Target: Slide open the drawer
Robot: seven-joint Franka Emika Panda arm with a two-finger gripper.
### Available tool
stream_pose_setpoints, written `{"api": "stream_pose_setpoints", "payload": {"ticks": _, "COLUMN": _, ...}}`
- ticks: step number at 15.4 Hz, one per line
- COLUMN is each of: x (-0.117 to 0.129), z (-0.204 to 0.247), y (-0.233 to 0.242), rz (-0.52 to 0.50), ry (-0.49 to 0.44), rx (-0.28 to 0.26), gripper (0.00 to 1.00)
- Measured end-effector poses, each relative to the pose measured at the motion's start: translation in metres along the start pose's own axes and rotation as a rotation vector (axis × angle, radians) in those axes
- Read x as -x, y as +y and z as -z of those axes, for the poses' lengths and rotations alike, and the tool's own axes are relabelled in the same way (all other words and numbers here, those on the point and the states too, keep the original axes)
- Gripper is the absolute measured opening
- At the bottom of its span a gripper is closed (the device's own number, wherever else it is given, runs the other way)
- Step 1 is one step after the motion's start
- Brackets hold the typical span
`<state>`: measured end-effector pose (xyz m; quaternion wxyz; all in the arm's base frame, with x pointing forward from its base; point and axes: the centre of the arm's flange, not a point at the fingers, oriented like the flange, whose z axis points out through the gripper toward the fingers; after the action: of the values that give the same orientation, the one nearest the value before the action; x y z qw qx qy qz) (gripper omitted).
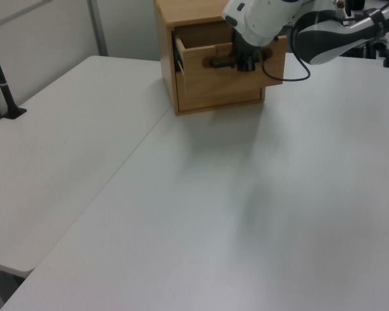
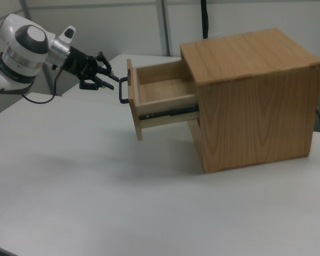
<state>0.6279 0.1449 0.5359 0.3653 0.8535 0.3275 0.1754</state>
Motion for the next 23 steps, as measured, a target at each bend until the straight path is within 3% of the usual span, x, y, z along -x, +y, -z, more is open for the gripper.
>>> {"api": "stream_pose_setpoints", "payload": {"ticks": 2, "x": 0.0, "z": 0.004, "y": 0.0, "rz": -0.014, "ry": 0.006, "rx": -0.017, "gripper": 0.43}}
{"api": "stream_pose_setpoints", "payload": {"ticks": 3, "x": 0.0, "z": 0.006, "y": 0.001, "rz": -0.031, "ry": 0.01, "rx": -0.035, "gripper": 0.43}}
{"api": "stream_pose_setpoints", "payload": {"ticks": 6, "x": 0.004, "z": 0.021, "y": 0.013, "rz": -0.119, "ry": 0.002, "rx": -0.119, "gripper": 0.58}}
{"api": "stream_pose_setpoints", "payload": {"ticks": 10, "x": 0.018, "z": 0.055, "y": 0.027, "rz": -0.264, "ry": -0.022, "rx": -0.311, "gripper": 0.63}}
{"api": "stream_pose_setpoints", "payload": {"ticks": 15, "x": 0.053, "z": 0.074, "y": 0.031, "rz": -0.383, "ry": -0.151, "rx": -0.57, "gripper": 0.66}}
{"api": "stream_pose_setpoints", "payload": {"ticks": 17, "x": 0.071, "z": 0.069, "y": 0.039, "rz": -0.434, "ry": -0.203, "rx": -0.659, "gripper": 0.79}}
{"api": "stream_pose_setpoints", "payload": {"ticks": 19, "x": 0.092, "z": 0.059, "y": 0.051, "rz": -0.487, "ry": -0.258, "rx": -0.73, "gripper": 0.96}}
{"api": "stream_pose_setpoints", "payload": {"ticks": 23, "x": 0.125, "z": 0.051, "y": 0.068, "rz": -0.539, "ry": -0.339, "rx": -0.781, "gripper": 1.0}}
